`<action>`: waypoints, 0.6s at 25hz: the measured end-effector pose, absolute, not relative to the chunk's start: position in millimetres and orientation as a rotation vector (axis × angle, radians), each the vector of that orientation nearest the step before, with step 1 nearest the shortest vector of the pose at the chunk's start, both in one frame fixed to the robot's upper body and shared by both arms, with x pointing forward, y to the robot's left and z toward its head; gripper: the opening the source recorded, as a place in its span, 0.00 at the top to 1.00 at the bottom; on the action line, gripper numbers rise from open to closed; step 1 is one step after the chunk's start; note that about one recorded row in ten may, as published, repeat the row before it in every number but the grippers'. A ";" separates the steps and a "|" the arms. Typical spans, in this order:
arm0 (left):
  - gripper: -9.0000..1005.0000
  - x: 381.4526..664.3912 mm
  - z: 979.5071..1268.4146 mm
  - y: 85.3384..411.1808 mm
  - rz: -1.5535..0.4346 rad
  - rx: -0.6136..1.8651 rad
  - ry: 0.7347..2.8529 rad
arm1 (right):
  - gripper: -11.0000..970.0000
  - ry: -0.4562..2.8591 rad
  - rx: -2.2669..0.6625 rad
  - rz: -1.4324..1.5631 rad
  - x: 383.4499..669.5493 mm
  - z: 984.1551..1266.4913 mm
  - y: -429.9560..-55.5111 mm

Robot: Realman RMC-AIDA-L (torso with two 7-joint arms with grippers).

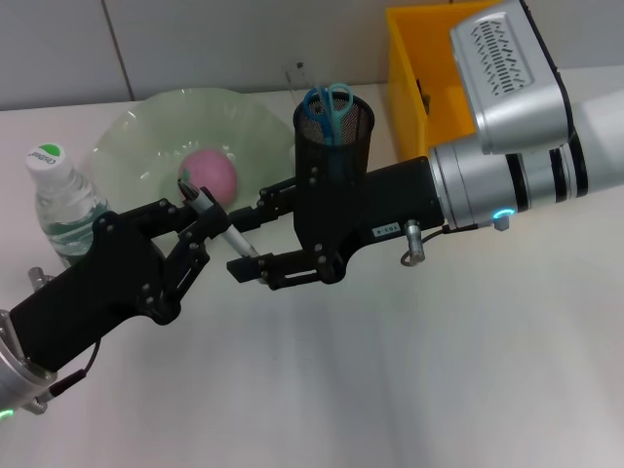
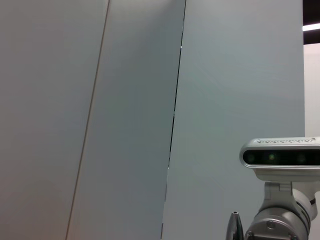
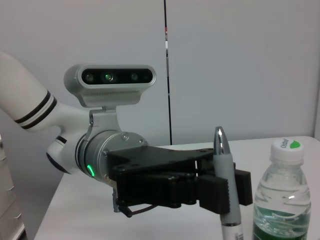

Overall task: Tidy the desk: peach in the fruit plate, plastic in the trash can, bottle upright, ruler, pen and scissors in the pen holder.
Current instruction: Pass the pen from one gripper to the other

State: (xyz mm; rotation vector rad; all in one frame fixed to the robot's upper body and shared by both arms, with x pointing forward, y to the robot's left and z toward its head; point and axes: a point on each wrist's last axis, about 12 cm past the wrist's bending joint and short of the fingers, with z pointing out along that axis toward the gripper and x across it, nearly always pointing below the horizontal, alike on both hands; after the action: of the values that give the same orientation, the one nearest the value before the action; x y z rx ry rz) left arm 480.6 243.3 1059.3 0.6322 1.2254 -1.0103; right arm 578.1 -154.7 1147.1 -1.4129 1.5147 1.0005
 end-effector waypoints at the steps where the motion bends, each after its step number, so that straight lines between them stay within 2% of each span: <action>1: 0.85 480.6 1059.4 243.4 -1.009 0.631 1.225 | 0.57 1.516 -1.411 1.000 578.3 1147.1 -154.8; 4: 0.85 480.4 1059.3 243.9 -1.008 0.627 1.225 | 0.42 1.519 -1.410 1.000 578.4 1146.9 -155.0; 13: 0.85 480.2 1059.3 245.5 -1.011 0.613 1.231 | 0.27 1.524 -1.406 0.995 577.9 1145.9 -156.2; 15: 0.85 480.1 1059.3 245.9 -1.009 0.611 1.230 | 0.28 1.523 -1.406 0.993 577.6 1145.5 -156.7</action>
State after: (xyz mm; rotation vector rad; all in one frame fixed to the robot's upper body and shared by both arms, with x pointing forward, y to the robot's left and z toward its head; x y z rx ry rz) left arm 480.1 245.9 1059.3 0.6107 1.2304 -1.0095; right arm 577.6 -156.7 1145.5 -1.4060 1.5231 0.9933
